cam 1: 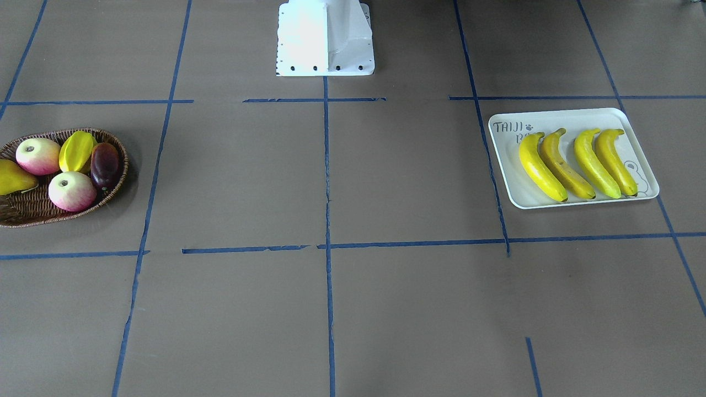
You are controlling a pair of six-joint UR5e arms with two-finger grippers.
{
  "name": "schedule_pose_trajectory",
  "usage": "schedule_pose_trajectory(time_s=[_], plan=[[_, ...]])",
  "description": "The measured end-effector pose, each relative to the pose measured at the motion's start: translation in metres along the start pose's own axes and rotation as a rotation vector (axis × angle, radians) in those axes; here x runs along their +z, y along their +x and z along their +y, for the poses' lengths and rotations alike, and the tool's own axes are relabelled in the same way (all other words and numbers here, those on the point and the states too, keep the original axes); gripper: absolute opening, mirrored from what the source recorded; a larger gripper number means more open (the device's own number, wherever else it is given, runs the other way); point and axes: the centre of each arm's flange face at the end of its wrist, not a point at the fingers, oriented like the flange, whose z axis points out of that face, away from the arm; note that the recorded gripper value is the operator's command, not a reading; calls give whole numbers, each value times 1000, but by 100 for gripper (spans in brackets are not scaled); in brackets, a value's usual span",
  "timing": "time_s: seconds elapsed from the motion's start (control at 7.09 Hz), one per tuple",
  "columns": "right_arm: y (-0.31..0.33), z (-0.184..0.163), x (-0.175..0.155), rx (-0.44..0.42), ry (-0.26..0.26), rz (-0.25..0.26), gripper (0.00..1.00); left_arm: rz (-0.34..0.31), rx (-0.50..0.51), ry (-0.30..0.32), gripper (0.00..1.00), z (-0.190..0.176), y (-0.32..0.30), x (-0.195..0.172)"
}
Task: Transfer all bananas from basket to plate
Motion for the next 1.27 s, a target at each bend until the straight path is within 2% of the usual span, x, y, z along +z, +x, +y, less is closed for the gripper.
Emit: schedule_pose_trajectory(time_s=[0.14,0.42,1.27], plan=[[-3,-1,4,21,2,0,100,-1,3,4,100,-1,1,-2],[-7,-5,13,8,9,0,100,-8,6,7,100,3,3,-4],[-7,-4,17,7,9,0,100,-9,1,-1,100,11,1,-1]])
